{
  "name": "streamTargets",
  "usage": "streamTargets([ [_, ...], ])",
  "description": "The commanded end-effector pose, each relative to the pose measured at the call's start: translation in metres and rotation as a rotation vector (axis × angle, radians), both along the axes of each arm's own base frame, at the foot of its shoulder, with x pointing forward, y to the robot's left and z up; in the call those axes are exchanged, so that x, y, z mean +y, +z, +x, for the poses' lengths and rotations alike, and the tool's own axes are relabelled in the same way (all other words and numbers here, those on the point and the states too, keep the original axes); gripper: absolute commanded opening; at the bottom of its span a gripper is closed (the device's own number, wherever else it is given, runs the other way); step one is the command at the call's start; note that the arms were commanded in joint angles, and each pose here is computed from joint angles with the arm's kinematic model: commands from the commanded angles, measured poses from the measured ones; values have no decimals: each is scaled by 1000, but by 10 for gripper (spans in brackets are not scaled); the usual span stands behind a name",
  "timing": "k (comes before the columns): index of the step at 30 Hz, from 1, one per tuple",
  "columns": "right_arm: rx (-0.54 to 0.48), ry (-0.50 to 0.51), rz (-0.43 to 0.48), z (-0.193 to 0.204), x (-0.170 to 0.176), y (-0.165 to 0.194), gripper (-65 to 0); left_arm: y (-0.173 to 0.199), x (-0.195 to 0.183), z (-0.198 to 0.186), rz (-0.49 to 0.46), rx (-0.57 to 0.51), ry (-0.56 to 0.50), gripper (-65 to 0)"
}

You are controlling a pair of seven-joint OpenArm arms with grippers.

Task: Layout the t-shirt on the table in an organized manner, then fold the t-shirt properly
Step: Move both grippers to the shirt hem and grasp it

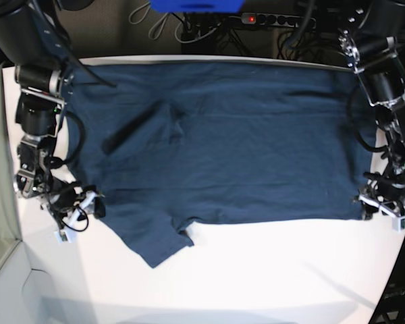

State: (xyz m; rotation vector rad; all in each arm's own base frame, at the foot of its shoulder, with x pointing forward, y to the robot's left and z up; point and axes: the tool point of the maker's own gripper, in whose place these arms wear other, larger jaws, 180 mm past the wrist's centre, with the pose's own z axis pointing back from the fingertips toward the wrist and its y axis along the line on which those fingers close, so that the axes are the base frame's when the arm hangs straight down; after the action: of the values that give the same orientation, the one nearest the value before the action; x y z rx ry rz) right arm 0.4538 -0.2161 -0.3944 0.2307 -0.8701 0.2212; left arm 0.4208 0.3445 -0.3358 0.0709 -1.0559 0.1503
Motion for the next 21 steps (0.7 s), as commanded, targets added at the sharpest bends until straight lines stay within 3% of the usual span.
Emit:
streamTargets([
  [1, -99, -32, 23, 21, -3, 27, -281, 23, 8, 12, 11, -74, 8, -330],
  [6, -132, -89, 57, 23, -7, 22, -238, 12, 12, 8, -5, -47, 20, -330],
  [15, -127, -128, 142, 12, 0, -7, -236, 10, 13, 7, -5, -41, 24, -330],
  [19, -98, -135, 158, 6, 2, -20, -247, 11, 14, 8, -6, -44, 31, -330],
  [21, -82, -139, 163, 3, 2, -25, -294, 10, 15, 13, -21, -40, 36, -330],
])
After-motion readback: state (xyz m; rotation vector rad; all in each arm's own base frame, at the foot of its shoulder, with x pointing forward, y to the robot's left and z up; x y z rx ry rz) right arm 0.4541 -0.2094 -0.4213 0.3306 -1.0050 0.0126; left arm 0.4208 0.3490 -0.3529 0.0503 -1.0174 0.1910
